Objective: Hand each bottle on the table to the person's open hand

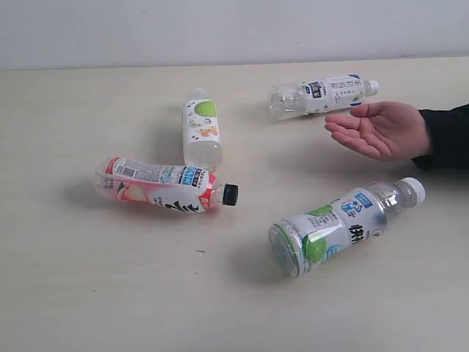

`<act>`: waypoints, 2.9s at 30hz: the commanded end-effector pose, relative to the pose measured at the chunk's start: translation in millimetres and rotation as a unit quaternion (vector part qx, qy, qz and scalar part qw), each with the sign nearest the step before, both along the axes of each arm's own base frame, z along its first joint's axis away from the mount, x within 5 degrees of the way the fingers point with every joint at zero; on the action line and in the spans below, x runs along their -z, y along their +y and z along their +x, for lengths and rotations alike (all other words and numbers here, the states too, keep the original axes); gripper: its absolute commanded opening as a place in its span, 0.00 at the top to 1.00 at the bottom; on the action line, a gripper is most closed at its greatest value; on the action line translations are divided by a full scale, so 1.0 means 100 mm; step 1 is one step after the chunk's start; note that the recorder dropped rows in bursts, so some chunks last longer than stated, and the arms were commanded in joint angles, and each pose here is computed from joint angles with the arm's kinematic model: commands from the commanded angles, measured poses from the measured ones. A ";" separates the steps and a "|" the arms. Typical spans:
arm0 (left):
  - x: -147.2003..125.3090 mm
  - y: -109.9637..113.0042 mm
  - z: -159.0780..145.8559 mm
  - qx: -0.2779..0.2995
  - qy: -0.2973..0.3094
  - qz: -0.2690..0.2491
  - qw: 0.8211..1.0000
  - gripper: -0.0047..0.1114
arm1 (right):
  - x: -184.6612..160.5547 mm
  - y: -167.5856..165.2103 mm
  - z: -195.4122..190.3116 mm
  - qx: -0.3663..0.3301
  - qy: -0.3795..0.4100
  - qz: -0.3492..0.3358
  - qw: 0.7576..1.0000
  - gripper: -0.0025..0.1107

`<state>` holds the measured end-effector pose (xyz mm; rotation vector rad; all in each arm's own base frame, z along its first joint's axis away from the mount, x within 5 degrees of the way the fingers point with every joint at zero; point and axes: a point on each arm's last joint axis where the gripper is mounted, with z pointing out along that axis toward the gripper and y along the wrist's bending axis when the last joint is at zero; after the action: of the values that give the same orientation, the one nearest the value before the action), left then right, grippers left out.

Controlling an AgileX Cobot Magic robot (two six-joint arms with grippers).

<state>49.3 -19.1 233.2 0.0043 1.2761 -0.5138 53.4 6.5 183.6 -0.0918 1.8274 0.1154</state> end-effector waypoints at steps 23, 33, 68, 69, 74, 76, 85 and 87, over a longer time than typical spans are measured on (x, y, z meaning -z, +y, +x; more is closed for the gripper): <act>-1.15 -0.25 1.65 -0.019 0.338 0.295 0.894 0.96 | 0.01 0.00 0.00 0.003 -0.003 -0.001 1.000 0.97; -0.52 -0.65 2.50 0.215 0.561 0.506 0.619 0.96 | 0.01 0.00 0.00 0.003 -0.003 -0.001 1.000 0.97; 0.36 -1.76 2.88 0.461 0.268 0.697 0.480 0.25 | 0.01 0.00 0.00 0.003 -0.003 -0.001 1.000 0.97; 0.39 -1.76 2.89 0.462 0.271 0.696 0.478 0.25 | 0.01 0.00 0.00 0.003 -0.003 -0.001 1.000 0.97; 0.52 -1.76 2.90 0.469 0.282 0.695 0.467 0.25 | 0.01 0.00 0.00 0.003 -0.003 -0.001 1.000 0.97; 0.53 -1.76 2.90 0.469 0.283 0.695 0.465 0.25 | 0.01 0.00 0.00 0.003 -0.003 -0.001 1.000 0.97; 0.65 -1.72 2.86 0.465 0.286 0.701 0.458 0.25 | 0.01 0.00 0.00 0.003 -0.003 -0.001 1.000 0.97; 0.65 -1.72 2.87 0.465 0.286 0.702 0.457 0.25 | 0.01 0.00 0.00 0.003 -0.003 -0.001 1.000 0.97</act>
<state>336.4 -190.2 170.3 2.2398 1.9746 -0.1739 53.4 6.5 183.6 -0.0918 1.8274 0.1154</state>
